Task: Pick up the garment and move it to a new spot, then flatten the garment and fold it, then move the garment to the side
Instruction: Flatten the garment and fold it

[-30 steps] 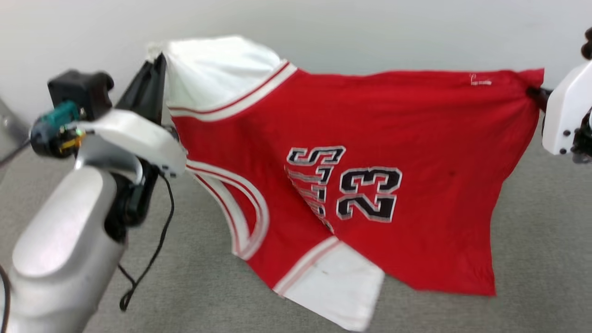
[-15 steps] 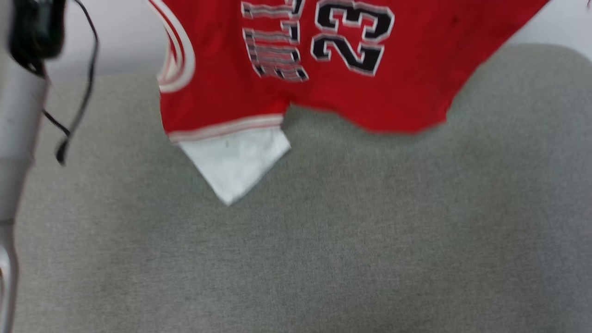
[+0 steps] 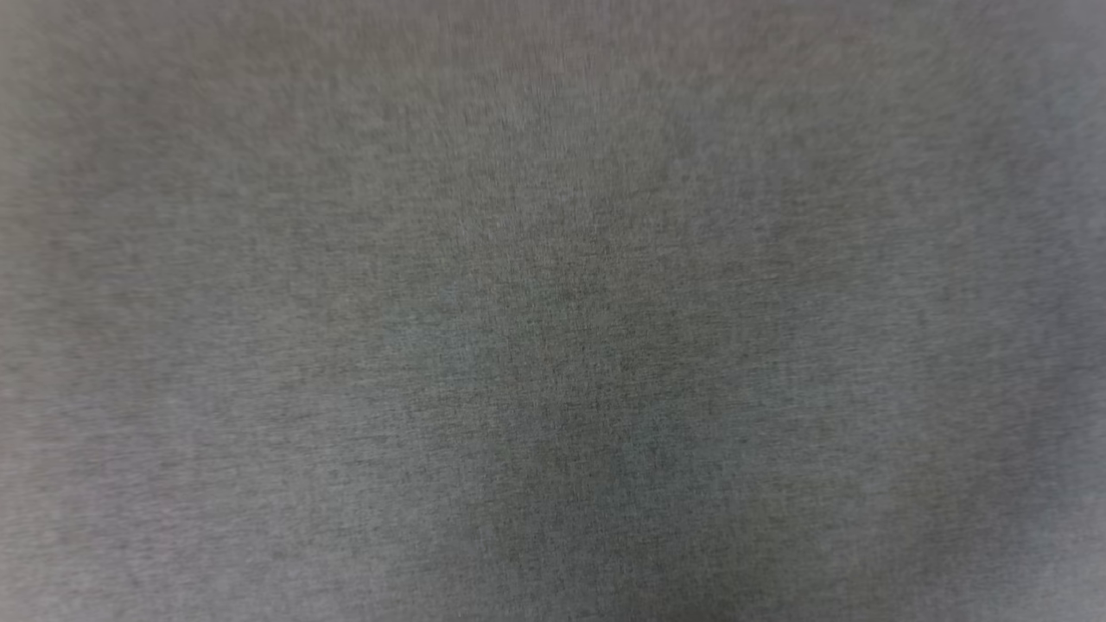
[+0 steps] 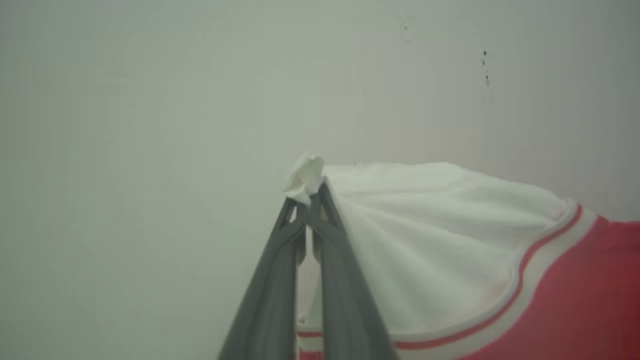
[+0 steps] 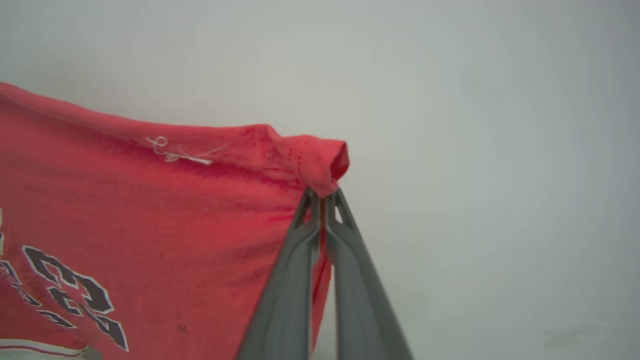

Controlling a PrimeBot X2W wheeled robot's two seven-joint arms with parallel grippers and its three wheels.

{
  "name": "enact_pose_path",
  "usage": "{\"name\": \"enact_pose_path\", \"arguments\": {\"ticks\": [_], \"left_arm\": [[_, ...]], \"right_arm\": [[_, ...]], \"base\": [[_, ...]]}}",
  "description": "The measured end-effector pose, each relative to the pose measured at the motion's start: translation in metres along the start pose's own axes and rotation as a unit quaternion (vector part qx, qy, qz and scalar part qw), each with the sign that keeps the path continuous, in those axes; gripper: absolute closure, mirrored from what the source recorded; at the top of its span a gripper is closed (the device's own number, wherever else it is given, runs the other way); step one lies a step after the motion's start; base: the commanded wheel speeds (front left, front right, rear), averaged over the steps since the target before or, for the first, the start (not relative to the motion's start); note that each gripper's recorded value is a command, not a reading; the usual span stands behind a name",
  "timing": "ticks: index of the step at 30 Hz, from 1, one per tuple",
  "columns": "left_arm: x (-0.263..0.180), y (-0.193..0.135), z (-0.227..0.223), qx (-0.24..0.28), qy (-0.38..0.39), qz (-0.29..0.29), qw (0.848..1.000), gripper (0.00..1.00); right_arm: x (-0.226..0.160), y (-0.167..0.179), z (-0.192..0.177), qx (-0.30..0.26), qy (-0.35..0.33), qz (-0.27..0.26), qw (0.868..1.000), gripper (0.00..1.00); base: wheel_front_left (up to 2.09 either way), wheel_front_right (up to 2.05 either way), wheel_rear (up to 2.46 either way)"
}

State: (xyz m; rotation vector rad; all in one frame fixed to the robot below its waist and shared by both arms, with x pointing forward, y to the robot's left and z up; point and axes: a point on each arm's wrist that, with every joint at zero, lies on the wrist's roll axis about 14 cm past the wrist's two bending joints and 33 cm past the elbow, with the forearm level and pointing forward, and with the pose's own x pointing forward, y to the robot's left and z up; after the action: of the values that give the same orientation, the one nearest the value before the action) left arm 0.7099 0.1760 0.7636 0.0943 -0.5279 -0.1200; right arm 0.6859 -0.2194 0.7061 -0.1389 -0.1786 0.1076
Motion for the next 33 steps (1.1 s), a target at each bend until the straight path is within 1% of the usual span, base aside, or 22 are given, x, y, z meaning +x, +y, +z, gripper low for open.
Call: {"name": "enact_pose_path", "arguments": {"ticks": [5,7,11,15,19,22,26,29,33], "left_arm": [[-0.002,-0.005,-0.067,-0.016,0.033,0.007,0.999,1.0],[-0.005,-0.006,-0.087,-0.022,0.043,0.01,0.999,1.0],[-0.016,-0.007,-0.124,-0.038,0.068,0.016,0.997,1.0],[-0.03,-0.008,-0.148,-0.05,0.09,0.021,0.994,1.0],[-0.045,-0.008,-0.162,-0.07,0.109,0.027,0.991,1.0],[-0.062,-0.007,-0.167,-0.087,0.123,0.03,0.988,1.0],[-0.094,-0.005,-0.173,-0.104,0.149,0.035,0.983,1.0],[-0.136,0.001,-0.181,-0.122,0.187,0.051,0.973,1.0],[-0.198,0.007,-0.178,-0.14,0.229,0.069,0.961,1.0]], "right_arm": [[0.025,0.013,-0.047,-0.002,0.013,0.016,1.0,1.0],[0.033,0.02,-0.061,0.0,0.013,0.024,1.0,1.0],[0.038,0.035,-0.104,0.001,0.044,0.043,0.998,1.0],[0.042,0.046,-0.127,0.011,0.061,0.057,0.996,1.0],[0.037,0.052,-0.14,0.019,0.074,0.066,0.995,1.0],[0.022,0.056,-0.158,0.026,0.097,0.073,0.992,1.0],[-0.009,0.064,-0.18,0.03,0.133,0.087,0.987,1.0],[-0.047,0.069,-0.198,0.044,0.168,0.094,0.98,1.0],[-0.096,0.069,-0.206,0.063,0.199,0.093,0.973,1.0]], "base": [[0.0,0.0,0.0],[0.0,0.0,0.0],[0.0,0.0,0.0],[0.0,0.0,0.0],[0.0,0.0,0.0],[0.0,0.0,0.0],[0.0,0.0,0.0],[0.0,0.0,0.0],[0.0,0.0,0.0]]}}
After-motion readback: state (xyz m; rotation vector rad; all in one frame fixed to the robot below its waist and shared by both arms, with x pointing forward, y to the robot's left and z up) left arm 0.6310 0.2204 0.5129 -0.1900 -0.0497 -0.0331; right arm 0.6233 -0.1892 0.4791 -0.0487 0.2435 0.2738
